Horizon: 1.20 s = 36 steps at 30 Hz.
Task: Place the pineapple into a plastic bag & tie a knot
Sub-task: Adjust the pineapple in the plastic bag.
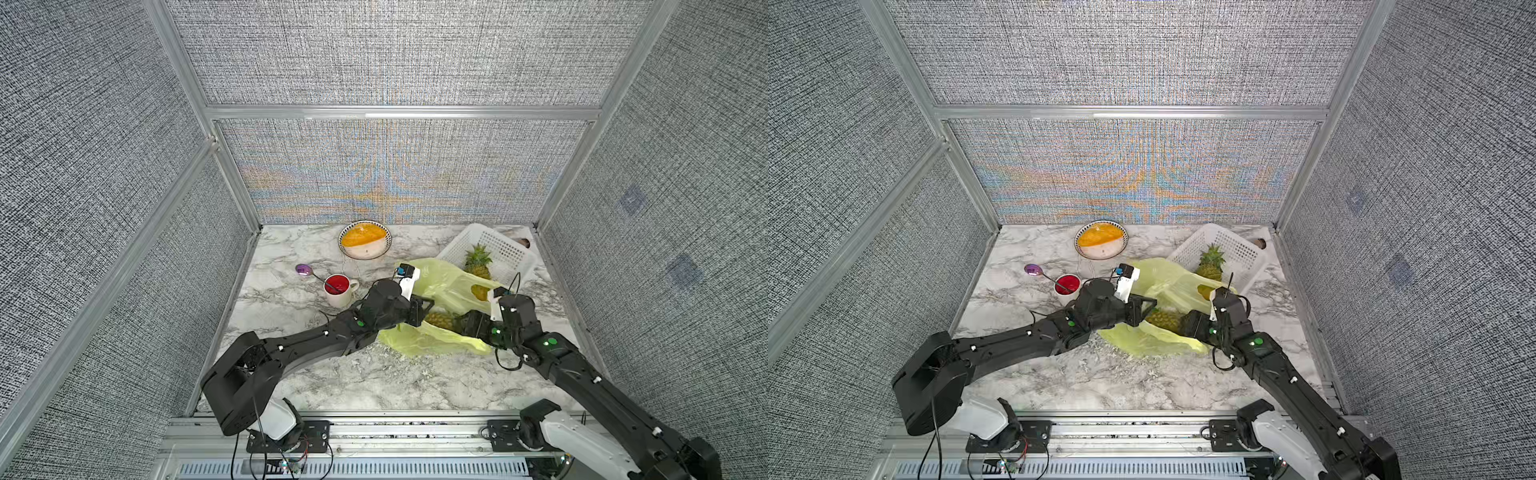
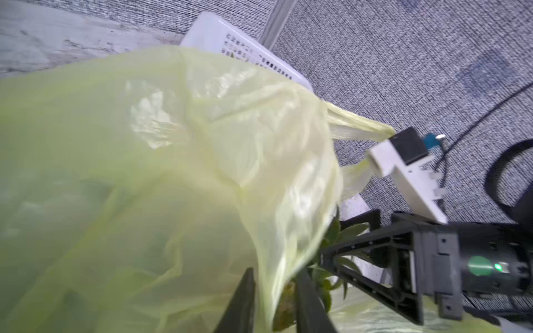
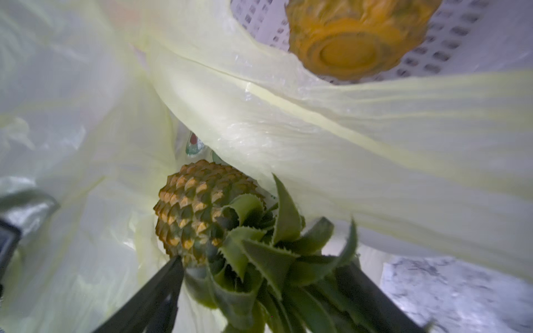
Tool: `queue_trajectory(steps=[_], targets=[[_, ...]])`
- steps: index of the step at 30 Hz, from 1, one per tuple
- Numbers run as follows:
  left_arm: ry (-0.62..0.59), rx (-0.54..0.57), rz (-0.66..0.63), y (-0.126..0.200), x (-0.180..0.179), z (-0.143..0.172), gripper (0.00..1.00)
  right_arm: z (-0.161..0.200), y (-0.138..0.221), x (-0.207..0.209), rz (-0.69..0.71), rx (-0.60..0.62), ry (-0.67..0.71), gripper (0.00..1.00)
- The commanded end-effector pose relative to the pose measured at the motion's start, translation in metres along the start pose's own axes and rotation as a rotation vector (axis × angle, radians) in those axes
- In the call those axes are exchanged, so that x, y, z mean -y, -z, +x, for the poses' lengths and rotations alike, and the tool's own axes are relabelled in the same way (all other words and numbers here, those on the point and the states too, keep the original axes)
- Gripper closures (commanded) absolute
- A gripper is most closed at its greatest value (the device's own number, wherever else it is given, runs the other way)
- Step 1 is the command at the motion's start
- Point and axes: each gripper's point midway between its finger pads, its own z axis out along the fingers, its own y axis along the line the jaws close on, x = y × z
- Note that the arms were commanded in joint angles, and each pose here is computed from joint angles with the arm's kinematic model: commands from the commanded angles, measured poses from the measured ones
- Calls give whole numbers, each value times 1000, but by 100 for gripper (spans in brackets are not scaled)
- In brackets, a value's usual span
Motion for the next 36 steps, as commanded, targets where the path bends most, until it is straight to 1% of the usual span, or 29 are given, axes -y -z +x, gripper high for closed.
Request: queue_trajectory(steps=[1, 2, 4, 6, 8, 10, 12, 13, 14, 15, 16, 18, 22, 25, 27, 28, 30, 31, 32, 33, 34, 35, 36], targets=[[-112, 39, 106, 8, 26, -14, 55, -4, -4, -26, -141, -1, -48, 24], [-143, 41, 104, 12, 27, -16, 50, -1, -6, -25, -140, -12, -54, 26], [-239, 23, 90, 23, 29, -15, 40, 1, -10, -25, -147, -25, -61, 27], [-356, -35, 51, 36, 26, -8, 33, 0, -12, -27, -161, -30, -66, 27], [-467, -102, 29, 50, 23, 3, 28, 0, -15, -29, -168, -38, -70, 27], [-572, -180, 63, 59, 23, 20, 25, 2, -17, -30, -173, -52, -70, 28], [-671, -261, 114, 62, 19, 44, 23, 4, -19, -30, -178, -65, -69, 27], [-707, -291, 123, 60, 15, 53, 22, 4, -19, -31, -180, -68, -70, 27], [-745, -316, 116, 56, 9, 59, 19, 4, -20, -31, -183, -72, -69, 28], [-780, -329, 104, 49, 3, 62, 1, 5, -21, -32, -186, -78, -71, 27], [-812, -337, 97, 43, -2, 63, 0, 6, -21, -33, -190, -81, -72, 28], [-876, -340, 60, 26, -14, 61, 0, 7, -22, -33, -193, -92, -76, 27], [-949, -339, 27, -2, -30, 63, 0, 10, -22, -37, -220, -108, -85, 28], [-989, -373, -3, -15, -45, 69, 0, 13, -23, -41, -243, -132, -87, 27], [-1002, -432, 32, -18, -49, 83, 1, 14, -22, -44, -258, -146, -88, 27], [-1000, -463, 45, -19, -51, 91, 4, 14, -22, -45, -259, -147, -87, 27], [-995, -538, 61, -17, -61, 109, 12, 11, -20, -44, -249, -138, -84, 25], [-989, -562, 64, -16, -64, 116, 16, 7, -18, -41, -230, -127, -83, 21], [-983, -587, 71, -14, -67, 124, 21, 2, -14, -37, -198, -107, -81, 14], [-978, -606, 77, -12, -70, 130, 27, -4, -9, -30, -154, -78, -76, 8], [-974, -620, 79, -10, -71, 135, 34, -10, -4, -23, -105, -49, -73, 5], [-962, -635, 78, -9, -75, 140, 43, -18, 3, -15, -48, -7, -68, 2], [-955, -654, 80, -7, -78, 146, 50, -25, 10, -8, -9, 35, -61, 2]])
